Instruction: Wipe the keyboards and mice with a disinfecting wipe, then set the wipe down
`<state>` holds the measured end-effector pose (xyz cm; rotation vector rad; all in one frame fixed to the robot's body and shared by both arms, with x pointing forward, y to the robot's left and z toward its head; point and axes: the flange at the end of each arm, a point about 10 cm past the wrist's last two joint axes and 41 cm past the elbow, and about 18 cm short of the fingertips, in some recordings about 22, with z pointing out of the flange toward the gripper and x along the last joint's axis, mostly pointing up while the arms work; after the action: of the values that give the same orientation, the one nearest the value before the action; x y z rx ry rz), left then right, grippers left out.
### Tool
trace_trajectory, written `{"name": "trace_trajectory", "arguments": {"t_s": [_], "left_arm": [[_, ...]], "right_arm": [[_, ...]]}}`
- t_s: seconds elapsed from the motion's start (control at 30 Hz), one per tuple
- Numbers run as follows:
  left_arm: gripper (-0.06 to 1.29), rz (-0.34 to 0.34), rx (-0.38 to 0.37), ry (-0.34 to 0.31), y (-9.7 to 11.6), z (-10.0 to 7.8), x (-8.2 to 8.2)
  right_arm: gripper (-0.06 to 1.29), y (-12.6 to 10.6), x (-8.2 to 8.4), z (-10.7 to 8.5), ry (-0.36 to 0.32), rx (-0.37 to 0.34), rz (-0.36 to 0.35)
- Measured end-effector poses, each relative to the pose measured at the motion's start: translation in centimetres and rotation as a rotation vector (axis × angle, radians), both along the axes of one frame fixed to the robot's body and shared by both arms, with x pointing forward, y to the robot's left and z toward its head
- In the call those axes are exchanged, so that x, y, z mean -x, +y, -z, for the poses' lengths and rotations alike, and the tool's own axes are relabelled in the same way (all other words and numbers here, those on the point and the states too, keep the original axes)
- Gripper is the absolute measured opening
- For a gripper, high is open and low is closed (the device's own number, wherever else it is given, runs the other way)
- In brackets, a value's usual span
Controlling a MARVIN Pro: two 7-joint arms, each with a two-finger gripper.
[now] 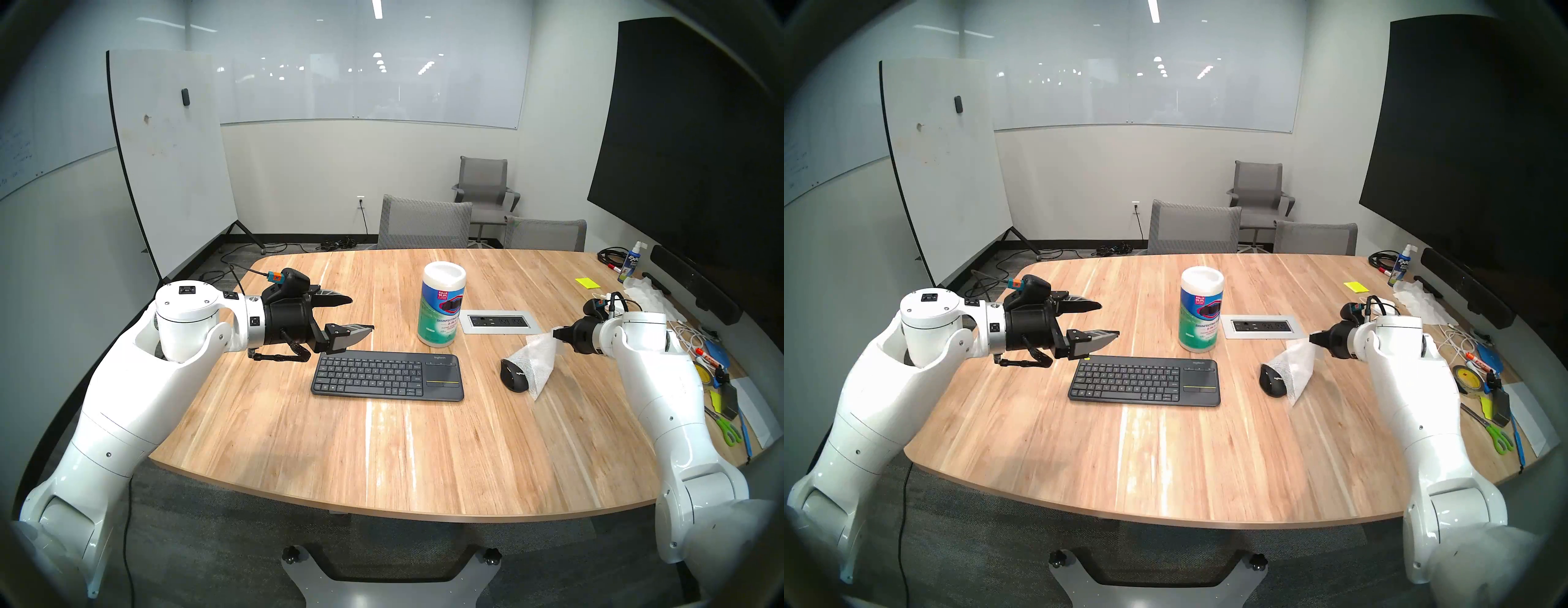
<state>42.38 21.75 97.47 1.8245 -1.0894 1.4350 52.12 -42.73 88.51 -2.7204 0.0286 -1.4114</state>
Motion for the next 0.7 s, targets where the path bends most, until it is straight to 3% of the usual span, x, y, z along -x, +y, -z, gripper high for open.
{"name": "trace_trajectory", "arguments": {"t_s": [0.3, 0.47, 0.7], "left_arm": [[1.27, 0.000, 0.000, 0.000, 0.0, 0.0, 0.0], [1.27, 0.000, 0.000, 0.000, 0.0, 0.0, 0.0], [1.27, 0.000, 0.000, 0.000, 0.0, 0.0, 0.0]], "right_arm": [[-0.03, -0.5, -0.6, -1.0, -0.027, -0.010, -0.007], [-0.03, 0.4, -0.4, -2.5, -0.051, -0.032, -0.059], [-0.03, 1.8, 0.8, -3.1, -0.015, -0.065, -0.139]]}}
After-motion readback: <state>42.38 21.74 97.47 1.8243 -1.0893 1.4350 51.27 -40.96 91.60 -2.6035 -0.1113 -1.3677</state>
